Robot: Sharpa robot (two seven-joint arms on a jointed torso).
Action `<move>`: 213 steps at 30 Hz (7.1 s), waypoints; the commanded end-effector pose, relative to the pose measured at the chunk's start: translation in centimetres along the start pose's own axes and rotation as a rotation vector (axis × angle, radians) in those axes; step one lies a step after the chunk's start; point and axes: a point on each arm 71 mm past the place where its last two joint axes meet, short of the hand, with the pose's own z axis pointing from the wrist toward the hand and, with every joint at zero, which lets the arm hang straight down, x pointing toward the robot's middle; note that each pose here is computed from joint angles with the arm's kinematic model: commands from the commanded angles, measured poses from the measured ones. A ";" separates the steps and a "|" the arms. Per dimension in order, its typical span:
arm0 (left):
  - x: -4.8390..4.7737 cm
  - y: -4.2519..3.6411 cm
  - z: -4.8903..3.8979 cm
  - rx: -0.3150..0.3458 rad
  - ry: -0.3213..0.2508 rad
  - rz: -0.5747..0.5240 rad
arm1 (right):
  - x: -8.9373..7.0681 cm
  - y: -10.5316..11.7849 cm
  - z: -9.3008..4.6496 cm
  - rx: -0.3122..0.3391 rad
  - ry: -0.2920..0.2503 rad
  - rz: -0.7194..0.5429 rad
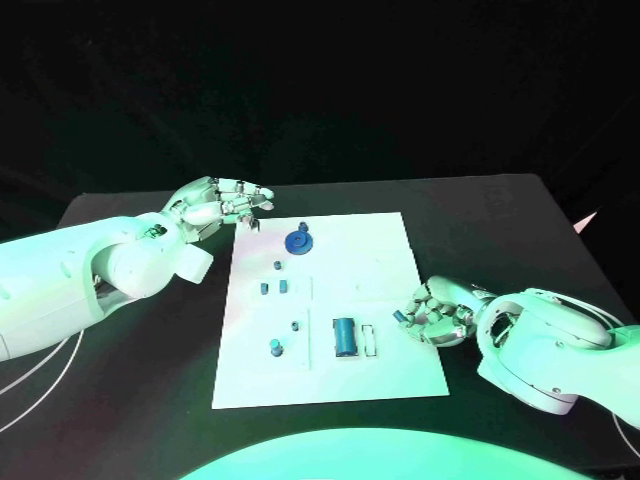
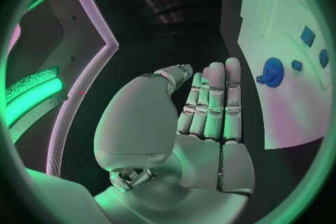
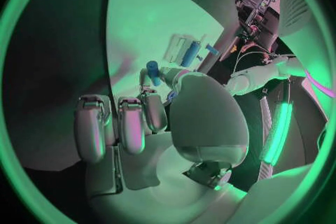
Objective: Assemble the parts on the task board
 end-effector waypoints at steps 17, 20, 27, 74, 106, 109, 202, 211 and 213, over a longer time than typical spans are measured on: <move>0.33 -0.10 0.11 0.006 0.011 -0.006 | 3.1 2.5 1.8 -0.011 0.114 0.088; 0.33 -0.10 0.11 0.006 0.011 -0.006 | 3.3 2.5 2.0 -0.006 0.111 0.091; 0.35 -0.09 0.12 0.005 0.012 -0.007 | 3.4 2.5 2.2 0.000 0.102 0.093; 0.15 -0.02 0.06 -0.003 0.010 -0.006 | 3.6 3.3 1.9 -0.034 0.099 0.084; 0.04 -0.01 0.00 -0.004 0.006 -0.005 | 3.4 2.7 1.8 -0.041 0.104 0.072; 0.02 -0.01 -0.01 -0.005 0.005 -0.005 | 3.3 2.7 1.6 -0.052 0.104 0.078; -0.03 0.02 0.04 -0.003 0.002 -0.003 | 3.6 1.3 3.0 -0.075 0.129 0.028; -0.01 0.00 0.04 0.000 -0.003 -0.003 | 2.6 1.3 2.6 -0.116 0.092 0.103; 0.02 -0.03 0.05 0.004 -0.007 -0.005 | 2.1 1.4 2.6 -0.149 0.080 0.148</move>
